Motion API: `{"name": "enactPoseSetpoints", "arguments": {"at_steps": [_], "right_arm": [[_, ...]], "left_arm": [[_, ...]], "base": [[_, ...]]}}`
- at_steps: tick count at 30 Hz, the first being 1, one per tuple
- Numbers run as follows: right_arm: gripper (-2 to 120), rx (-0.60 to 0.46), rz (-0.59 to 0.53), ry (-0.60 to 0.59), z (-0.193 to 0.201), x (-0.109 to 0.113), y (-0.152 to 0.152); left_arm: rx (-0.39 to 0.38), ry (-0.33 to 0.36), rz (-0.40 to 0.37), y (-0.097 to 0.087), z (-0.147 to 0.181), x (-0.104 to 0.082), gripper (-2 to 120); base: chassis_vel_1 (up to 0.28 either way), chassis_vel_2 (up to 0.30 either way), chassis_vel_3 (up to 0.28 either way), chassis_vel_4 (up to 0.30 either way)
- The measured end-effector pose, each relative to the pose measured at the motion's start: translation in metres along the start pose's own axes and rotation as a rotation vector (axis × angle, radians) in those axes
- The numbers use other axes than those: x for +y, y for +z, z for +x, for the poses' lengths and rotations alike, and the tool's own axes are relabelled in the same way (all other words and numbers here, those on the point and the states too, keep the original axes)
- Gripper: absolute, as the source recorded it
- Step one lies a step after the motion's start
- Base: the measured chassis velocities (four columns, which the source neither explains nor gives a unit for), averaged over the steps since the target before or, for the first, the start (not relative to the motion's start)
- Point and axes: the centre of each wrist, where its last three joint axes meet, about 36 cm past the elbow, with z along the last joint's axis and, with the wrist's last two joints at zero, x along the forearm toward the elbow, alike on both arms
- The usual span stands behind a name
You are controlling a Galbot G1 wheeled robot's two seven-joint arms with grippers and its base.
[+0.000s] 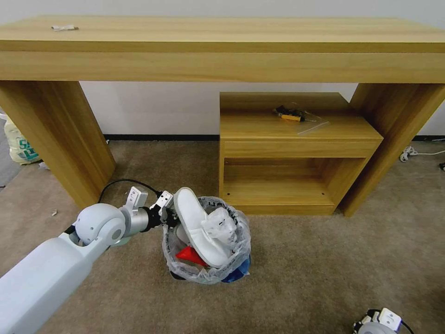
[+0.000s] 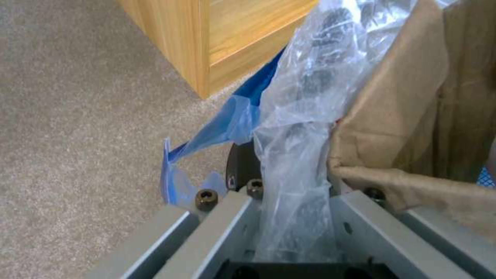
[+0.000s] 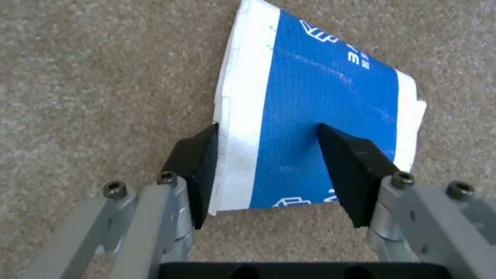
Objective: Pick up the trash bin and place the garbage on the floor into it.
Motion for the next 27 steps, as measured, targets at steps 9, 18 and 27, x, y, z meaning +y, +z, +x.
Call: {"name": "enactPoseSetpoints", "arguments": {"at_steps": [9, 18, 27], "right_arm": [[21, -0.015, -0.002, -0.005, -0.002, -0.004, 0.002], [0, -0.024, -0.003, -0.008, 0.0, -0.001, 0.005], [0, -0.05, -0.012, -0.032, 0.01, 0.005, 0.001]], "left_arm": [[0.0, -0.002, -0.004, -0.001, 0.001, 0.0, 0], [-0.007, 0.003, -0.002, -0.003, 0.003, 0.003, 0], [-0.009, 0.008, 0.003, -0.003, 0.004, 0.007, 0]], "base": [[0.0, 0.0, 0.0, 0.0], [0.0, 0.0, 0.0, 0.0], [0.0, 0.0, 0.0, 0.0]]}}
